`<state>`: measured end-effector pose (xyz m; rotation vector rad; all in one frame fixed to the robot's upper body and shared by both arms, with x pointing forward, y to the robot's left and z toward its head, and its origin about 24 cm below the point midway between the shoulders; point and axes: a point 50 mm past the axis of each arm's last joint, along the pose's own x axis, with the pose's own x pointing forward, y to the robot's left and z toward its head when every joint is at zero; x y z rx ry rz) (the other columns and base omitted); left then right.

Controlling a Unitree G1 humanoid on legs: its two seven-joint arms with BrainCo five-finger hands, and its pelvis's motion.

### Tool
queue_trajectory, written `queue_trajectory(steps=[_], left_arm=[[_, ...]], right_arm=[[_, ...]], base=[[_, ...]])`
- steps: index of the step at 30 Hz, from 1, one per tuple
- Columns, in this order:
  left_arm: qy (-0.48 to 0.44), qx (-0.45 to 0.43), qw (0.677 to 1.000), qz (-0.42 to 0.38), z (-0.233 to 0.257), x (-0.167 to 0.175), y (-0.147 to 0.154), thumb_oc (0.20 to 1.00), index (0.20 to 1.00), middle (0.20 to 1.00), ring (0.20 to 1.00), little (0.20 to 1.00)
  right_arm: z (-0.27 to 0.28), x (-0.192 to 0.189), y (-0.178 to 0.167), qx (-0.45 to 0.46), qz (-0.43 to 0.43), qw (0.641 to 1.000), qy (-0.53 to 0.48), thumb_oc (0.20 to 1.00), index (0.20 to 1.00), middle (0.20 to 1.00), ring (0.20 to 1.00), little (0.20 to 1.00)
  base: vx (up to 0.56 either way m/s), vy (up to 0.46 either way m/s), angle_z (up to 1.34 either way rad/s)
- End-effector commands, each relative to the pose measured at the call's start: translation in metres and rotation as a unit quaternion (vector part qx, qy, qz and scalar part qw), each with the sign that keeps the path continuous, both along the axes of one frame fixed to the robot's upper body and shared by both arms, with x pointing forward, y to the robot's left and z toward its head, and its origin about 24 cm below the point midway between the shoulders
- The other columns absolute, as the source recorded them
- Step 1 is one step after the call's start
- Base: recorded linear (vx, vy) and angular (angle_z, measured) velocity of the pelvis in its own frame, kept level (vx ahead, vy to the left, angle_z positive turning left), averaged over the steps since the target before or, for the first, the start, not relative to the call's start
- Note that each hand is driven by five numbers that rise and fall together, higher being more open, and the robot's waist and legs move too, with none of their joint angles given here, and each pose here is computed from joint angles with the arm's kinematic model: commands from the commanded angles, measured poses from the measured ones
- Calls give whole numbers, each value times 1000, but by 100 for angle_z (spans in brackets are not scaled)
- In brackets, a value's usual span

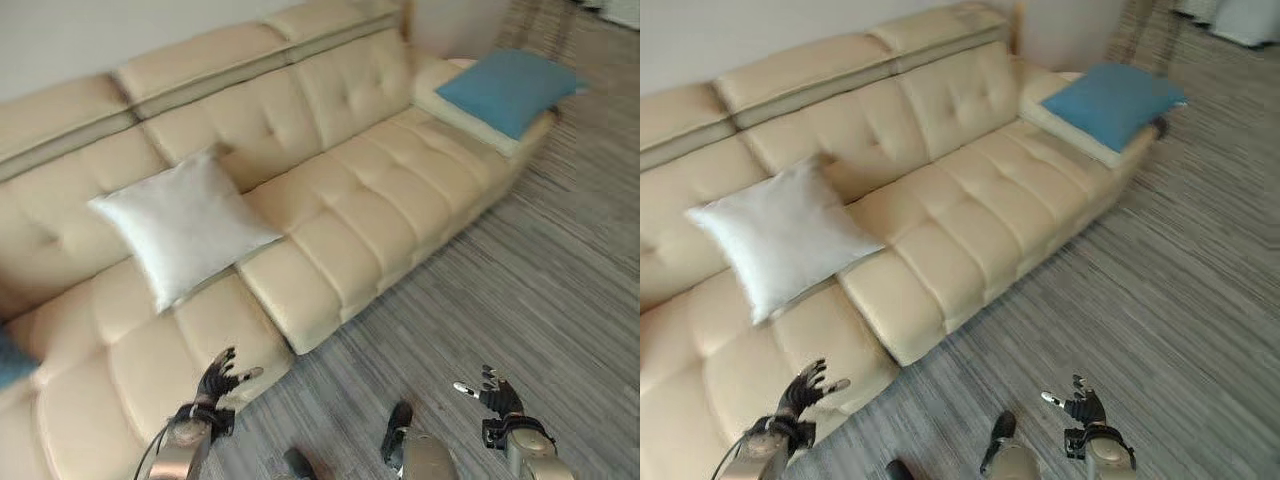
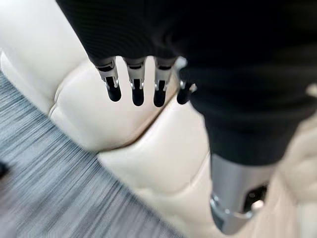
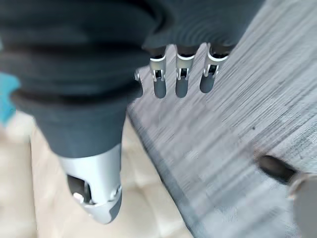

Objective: Pick up all the scattered cushions and arrange them neatly on the sofa.

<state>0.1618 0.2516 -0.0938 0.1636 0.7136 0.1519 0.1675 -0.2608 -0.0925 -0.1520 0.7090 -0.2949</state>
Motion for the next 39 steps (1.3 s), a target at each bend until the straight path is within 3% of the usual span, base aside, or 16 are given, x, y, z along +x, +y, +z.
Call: queue_trajectory(steps=[1,9,17,39], left_arm=[[-52,20,997,-50,18,35,-9,1000,1000,1000,1000,1000],[-76,-9,997,-24,20,42,-18,1000,1000,1000,1000,1000],[-84,-32,996,0,16,39,-31,1000,1000,1000,1000,1000],[-98,14,995,-12,30,45,-7,1000,1000,1000,1000,1000]], right_arm=[[10,6,-20,-19,-50,998,-34,1000,1000,1000,1000,1000],[17,16,-19,-24,-34,998,-51,1000,1000,1000,1000,1000],[36,46,-7,-45,21,994,-97,1000,1000,1000,1000,1000],[25,45,10,-14,31,997,-76,1000,1000,1000,1000,1000]], base=[[245,-330,-85],[231,-238,-70],[256,51,-92],[224,108,-36]])
